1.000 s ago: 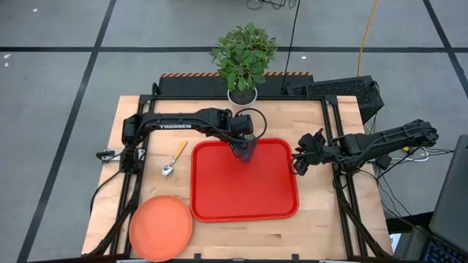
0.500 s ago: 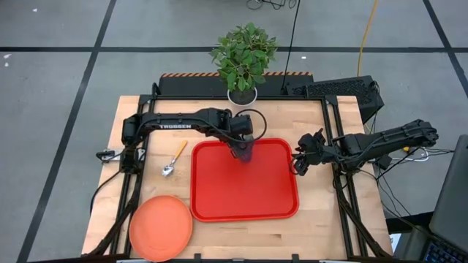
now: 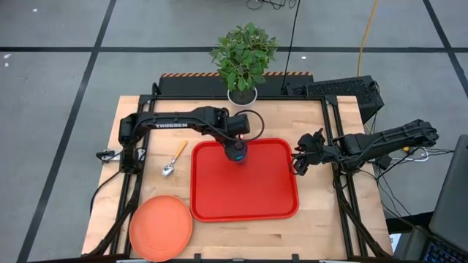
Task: Pick and place plate/cup/fork/spoon on tray
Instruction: Put the blue cup on the top left of the red tray
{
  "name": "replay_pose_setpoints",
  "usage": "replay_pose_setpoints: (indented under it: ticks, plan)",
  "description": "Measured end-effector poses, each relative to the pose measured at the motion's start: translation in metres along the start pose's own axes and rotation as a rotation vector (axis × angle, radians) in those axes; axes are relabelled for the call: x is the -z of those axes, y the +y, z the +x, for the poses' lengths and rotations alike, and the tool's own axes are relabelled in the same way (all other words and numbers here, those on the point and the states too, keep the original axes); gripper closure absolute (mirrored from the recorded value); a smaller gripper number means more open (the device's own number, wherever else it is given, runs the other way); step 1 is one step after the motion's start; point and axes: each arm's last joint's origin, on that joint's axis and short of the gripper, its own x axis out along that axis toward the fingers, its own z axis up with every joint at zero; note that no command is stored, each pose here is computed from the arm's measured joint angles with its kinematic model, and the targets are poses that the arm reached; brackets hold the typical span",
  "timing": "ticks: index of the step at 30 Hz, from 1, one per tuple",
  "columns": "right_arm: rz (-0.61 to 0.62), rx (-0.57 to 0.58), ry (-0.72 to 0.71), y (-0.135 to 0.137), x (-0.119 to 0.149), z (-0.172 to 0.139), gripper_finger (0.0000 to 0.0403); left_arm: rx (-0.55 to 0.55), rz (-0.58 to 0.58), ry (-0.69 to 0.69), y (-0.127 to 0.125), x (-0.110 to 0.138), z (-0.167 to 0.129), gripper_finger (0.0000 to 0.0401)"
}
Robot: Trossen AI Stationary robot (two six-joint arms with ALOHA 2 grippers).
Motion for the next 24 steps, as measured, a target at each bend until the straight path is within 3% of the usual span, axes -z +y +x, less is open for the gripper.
replay_pose_setpoints:
  ticks: [13, 24]
  plan:
    - [-0.005, -0.004, -0.005, 0.000, 0.000, 0.000, 0.0261, -0.037, 0.015, 0.189, 0.019, 0.018, -0.011, 0.0395]
    - [-0.006, -0.003, -0.003, 0.000, 0.000, 0.000, 0.0261, -0.051, 0.051, 0.251, 0.020, 0.024, -0.013, 0.0395]
